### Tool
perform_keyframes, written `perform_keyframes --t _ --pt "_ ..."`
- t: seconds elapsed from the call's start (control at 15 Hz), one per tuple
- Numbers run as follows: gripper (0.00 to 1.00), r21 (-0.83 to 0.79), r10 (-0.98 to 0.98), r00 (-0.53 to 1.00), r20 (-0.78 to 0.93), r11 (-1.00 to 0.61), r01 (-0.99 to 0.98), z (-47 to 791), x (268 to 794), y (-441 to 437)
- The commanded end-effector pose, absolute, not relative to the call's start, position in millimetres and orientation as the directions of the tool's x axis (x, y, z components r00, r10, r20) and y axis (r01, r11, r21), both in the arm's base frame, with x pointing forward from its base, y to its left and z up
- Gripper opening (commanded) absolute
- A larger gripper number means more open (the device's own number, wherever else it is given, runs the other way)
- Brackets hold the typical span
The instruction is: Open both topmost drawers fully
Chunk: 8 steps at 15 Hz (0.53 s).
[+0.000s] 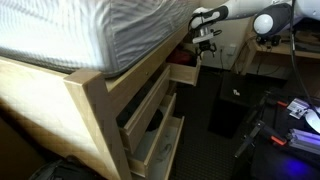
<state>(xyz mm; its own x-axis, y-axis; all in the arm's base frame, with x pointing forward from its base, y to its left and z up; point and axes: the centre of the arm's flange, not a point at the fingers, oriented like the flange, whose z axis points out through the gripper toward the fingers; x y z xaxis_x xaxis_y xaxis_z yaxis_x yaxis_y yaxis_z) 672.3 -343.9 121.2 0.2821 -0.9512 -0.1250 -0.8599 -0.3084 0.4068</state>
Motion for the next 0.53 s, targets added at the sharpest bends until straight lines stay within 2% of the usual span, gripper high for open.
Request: perform_keyframes --t 0.0,0.07,0.2,0.27,0.47 --pt "1.00 0.518 -0.921 0.289 -0.260 -0.386 -0.764 145.3 632.2 -321.9" --pt "1.00 0.565 -0.921 0.275 -0.274 -0.386 -0.729 148.8 630.3 -319.9" --pt "1.00 0.543 -0.948 0.265 -0.177 -0.318 -0.777 157.3 635.9 -323.4" --pt "1.00 0.537 -0.939 0.265 -0.217 -0.342 -0.771 144.0 655.4 -330.9" --pt "1.00 0.499 -0.947 0.274 -0.169 -0.322 -0.804 131.8 665.1 -335.1"
